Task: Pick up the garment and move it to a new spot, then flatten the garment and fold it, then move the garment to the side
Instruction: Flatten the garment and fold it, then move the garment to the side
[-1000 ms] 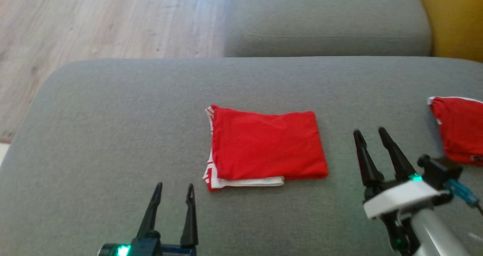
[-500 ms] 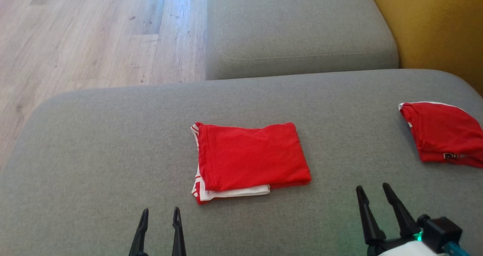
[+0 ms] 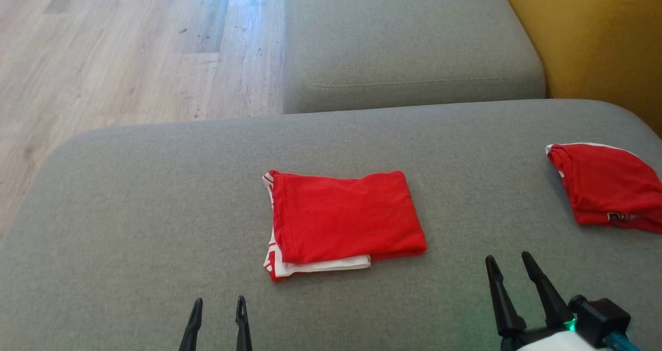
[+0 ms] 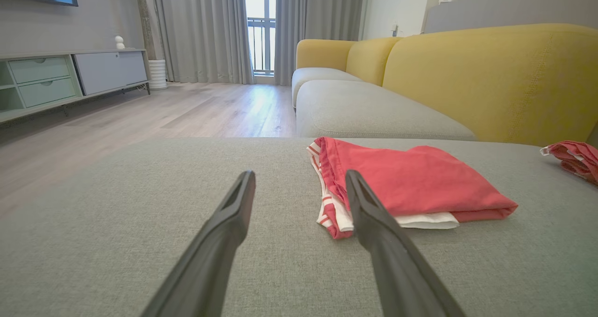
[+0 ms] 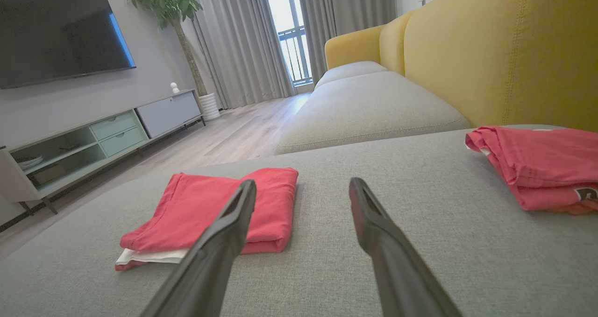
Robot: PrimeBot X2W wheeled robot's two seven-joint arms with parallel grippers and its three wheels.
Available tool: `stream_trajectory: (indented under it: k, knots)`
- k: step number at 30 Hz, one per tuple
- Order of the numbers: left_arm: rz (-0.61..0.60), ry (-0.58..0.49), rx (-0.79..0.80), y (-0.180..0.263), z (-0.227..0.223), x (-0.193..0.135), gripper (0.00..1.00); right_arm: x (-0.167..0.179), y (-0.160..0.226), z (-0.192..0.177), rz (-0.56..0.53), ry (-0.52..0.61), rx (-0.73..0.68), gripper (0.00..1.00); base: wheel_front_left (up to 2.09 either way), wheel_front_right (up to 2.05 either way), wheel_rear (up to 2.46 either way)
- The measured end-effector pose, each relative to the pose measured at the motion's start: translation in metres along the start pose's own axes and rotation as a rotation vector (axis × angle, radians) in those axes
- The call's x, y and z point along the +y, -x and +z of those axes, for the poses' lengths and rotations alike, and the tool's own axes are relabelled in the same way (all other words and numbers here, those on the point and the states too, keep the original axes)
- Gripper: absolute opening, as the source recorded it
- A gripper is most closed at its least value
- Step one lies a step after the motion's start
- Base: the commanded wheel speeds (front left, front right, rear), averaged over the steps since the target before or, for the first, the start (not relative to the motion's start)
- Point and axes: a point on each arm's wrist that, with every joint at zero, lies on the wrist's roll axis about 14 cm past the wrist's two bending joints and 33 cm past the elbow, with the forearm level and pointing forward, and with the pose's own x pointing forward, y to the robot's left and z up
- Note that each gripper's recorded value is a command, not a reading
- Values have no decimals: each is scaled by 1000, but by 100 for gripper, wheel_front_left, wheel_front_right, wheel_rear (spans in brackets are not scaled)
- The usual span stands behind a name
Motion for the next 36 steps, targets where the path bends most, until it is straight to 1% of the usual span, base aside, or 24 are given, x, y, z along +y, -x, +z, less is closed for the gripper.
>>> stream_trajectory:
  k: [21, 25, 30, 34, 36]
  knots:
    - [1, -5, 3, 1, -1, 1, 100, 2, 0, -3, 6, -5, 9, 100, 0, 0, 0]
    - [5, -3, 14, 1, -4, 2, 100, 2, -2, -6, 1, -45, 17, 100, 0, 0, 0]
    - [12, -1, 42, 0, -11, 3, 100, 6, -7, -16, 13, -89, 53, 100, 0, 0, 0]
    - [17, 1, 69, -4, -17, 4, 100, 14, -13, -37, 57, -119, 137, 100, 0, 0, 0]
    - [15, 1, 74, -6, -18, 3, 100, 14, -18, -39, 68, -128, 151, 100, 0, 0, 0]
